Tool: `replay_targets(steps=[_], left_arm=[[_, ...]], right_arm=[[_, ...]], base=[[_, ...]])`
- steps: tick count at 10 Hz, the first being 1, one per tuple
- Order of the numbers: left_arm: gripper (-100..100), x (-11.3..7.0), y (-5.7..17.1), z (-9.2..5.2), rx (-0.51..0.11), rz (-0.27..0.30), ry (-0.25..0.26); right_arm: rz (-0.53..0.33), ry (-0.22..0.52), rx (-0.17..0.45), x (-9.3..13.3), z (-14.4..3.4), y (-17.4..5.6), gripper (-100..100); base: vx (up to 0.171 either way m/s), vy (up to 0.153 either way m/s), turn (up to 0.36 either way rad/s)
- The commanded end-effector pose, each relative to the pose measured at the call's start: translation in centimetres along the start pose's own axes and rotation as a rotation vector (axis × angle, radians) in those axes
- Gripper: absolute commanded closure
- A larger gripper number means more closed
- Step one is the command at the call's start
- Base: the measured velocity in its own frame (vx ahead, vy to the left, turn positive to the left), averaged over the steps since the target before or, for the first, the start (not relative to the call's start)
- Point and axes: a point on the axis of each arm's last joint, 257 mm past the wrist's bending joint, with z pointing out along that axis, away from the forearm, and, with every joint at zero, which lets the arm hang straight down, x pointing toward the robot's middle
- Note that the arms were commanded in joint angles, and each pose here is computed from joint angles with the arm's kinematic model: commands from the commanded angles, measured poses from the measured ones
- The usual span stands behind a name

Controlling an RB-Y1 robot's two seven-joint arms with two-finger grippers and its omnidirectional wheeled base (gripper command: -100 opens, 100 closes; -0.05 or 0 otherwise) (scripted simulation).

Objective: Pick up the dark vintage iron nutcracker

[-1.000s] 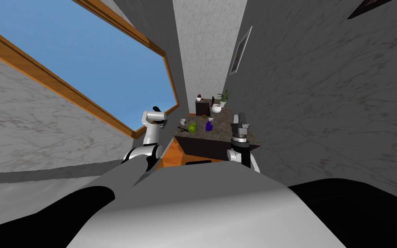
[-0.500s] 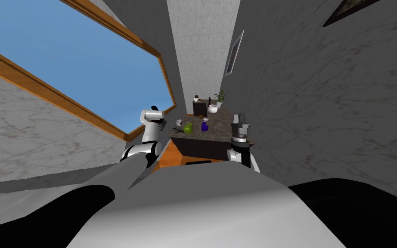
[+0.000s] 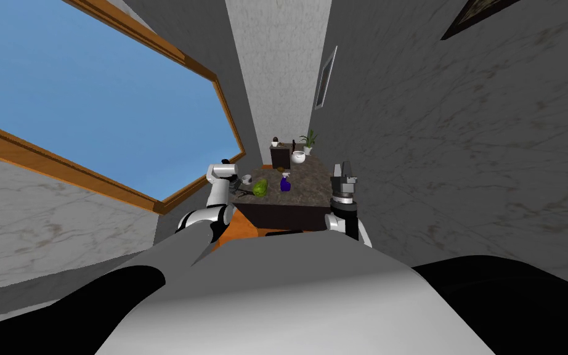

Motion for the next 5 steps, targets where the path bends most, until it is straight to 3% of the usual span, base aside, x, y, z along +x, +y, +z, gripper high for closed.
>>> replay_targets(steps=[1,4,5], left_arm=[[-100,0.5,0.6,0.8,-0.026,0.006,0.018],[-100,2.6,3.0,3.1,-0.096,0.022,0.068],[-100,2.0,2.4,2.5,-0.079,0.018,0.056]], right_arm=[[0.000,0.000,0.000,0.0,0.0,0.0,0],[0.000,0.000,0.000,0.0,0.0,0.0,0],[0.000,0.000,0.000,0.0,0.0,0.0,0]], base=[[0.093,-0.053,-0.035],[0.049,-0.040,-0.044],[0.000,0.000,0.000]])
